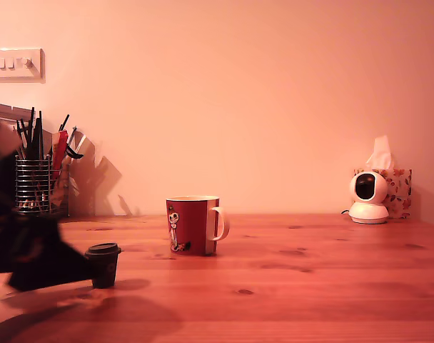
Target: Pick up the coffee capsules on the table and drop them inside the coffee cup
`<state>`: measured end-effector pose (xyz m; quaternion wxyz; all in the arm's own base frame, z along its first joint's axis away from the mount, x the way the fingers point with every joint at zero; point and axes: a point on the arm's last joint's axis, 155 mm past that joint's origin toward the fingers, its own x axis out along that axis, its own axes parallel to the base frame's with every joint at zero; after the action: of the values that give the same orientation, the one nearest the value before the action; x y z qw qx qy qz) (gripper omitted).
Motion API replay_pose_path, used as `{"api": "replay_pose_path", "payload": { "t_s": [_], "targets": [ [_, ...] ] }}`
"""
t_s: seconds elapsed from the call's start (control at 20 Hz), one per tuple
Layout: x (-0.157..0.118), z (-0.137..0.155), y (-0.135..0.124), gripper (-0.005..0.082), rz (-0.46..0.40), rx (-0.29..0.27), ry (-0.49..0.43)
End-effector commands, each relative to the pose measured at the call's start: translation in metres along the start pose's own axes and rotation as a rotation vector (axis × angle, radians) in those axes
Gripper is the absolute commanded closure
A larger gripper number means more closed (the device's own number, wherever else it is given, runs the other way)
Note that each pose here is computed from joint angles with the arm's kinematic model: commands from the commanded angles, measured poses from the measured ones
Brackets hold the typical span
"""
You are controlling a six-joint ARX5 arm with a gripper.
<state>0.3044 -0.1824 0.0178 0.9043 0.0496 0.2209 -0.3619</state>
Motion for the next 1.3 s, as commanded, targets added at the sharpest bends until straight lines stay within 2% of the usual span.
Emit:
{"api": "replay_pose_path", "payload": {
  "t_s": [0.0, 0.3, 0.65, 0.85, 1.25],
  "targets": [
    [0.007, -0.002, 0.0, 0.0233, -0.013, 0.006, 0.008],
    [0.028, 0.001, 0.002, 0.0233, -0.049, 0.002, 0.012],
    [0.033, -0.004, 0.001, 0.0242, -0.058, 0.004, 0.031],
    [0.033, -0.004, 0.001, 0.0389, -0.057, 0.004, 0.031],
    [0.033, -0.001, 0.001, 0.058, -0.056, 0.008, 0.021]
  ]
}}
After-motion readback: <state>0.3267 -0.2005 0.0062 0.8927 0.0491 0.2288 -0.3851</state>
